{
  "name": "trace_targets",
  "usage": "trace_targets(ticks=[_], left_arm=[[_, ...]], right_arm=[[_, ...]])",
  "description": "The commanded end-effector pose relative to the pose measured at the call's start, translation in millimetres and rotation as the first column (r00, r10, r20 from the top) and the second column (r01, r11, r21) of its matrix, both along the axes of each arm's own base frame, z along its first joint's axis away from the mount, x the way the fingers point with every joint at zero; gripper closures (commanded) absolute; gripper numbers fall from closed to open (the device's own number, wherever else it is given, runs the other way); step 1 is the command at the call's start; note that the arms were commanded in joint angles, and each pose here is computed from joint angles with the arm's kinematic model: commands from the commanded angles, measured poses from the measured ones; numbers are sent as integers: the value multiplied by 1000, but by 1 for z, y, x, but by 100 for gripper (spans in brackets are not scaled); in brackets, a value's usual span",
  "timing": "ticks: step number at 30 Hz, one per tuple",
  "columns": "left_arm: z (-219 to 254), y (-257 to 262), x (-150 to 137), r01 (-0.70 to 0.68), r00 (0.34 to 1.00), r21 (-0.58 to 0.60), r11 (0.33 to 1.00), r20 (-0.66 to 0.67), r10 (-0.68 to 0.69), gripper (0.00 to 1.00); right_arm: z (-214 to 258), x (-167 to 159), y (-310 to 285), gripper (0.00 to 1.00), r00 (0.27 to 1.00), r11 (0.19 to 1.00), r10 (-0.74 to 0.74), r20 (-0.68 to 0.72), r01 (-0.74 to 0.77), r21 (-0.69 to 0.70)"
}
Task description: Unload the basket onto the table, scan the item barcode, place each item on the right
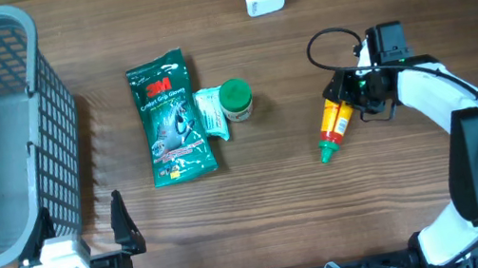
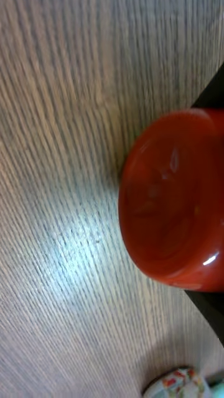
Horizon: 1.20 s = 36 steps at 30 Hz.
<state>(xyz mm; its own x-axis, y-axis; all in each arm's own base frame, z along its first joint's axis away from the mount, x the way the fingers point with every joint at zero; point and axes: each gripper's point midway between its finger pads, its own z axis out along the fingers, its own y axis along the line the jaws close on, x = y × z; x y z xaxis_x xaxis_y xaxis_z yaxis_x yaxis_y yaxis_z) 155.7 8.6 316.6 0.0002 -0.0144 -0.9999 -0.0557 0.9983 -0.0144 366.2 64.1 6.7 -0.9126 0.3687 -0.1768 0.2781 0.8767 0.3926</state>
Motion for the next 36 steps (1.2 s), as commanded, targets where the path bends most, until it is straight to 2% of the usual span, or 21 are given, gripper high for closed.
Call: trace_targets(ticks=[1, 5, 6, 9, 10, 13, 14, 16, 21, 27, 29, 32, 34, 36], left_arm=[[1, 2, -1, -11, 1000, -9, 1000, 9, 11, 0], [1, 2, -1, -11, 1000, -9, 1000, 9, 11, 0], [1, 2, -1, -11, 1000, -9, 1000, 9, 11, 0], [1, 2, -1, -11, 1000, -9, 1000, 9, 11, 0], [1, 2, -1, -11, 1000, -9, 1000, 9, 11, 0], [1, 2, -1, -11, 1000, -9, 1000, 9, 11, 0], [1, 2, -1, -11, 1000, -9, 1000, 9, 11, 0], [1, 2, -1, -11, 1000, -9, 1000, 9, 11, 0], [1, 2, -1, -11, 1000, -9, 1000, 9, 11, 0], [1, 2, -1, -11, 1000, -9, 1000, 9, 11, 0], [1, 2, -1, -11, 1000, -9, 1000, 9, 11, 0], [1, 2, -1, -11, 1000, -9, 1000, 9, 11, 0], [1, 2, -1, -11, 1000, -9, 1000, 9, 11, 0], [1, 2, -1, -11, 1000, -9, 1000, 9, 11, 0]], right_arm=[[-30, -21, 5, 64, 986, 995, -93, -141, 97, 24], [-31, -21, 3, 62, 963, 977, -203, -178, 212, 31], [-33, -25, 0, 59, 942, 962, -262, -211, 272, 16], [-37, -45, -4, 56, 771, 836, -519, -368, 548, -31], [-36, -49, 0, 56, 716, 794, -562, -413, 608, -27], [-26, -49, 17, 55, 641, 726, -579, -504, 686, 40], [-20, -47, 21, 51, 629, 709, -581, -517, 703, 59], [-5, -43, 23, 31, 629, 693, -583, -514, 715, 90], [43, -40, 22, 27, 662, 675, -598, -452, 720, 162], [76, -57, 21, 4, 679, 680, -595, -429, 710, 183], [85, -56, 23, 0, 783, 767, -514, -350, 603, 221], [93, -44, 21, 0, 938, 912, -318, -135, 342, 228], [95, -37, 25, 0, 969, 940, -238, -66, 247, 237], [105, -30, 34, 1, 962, 911, -264, -74, 274, 308]])
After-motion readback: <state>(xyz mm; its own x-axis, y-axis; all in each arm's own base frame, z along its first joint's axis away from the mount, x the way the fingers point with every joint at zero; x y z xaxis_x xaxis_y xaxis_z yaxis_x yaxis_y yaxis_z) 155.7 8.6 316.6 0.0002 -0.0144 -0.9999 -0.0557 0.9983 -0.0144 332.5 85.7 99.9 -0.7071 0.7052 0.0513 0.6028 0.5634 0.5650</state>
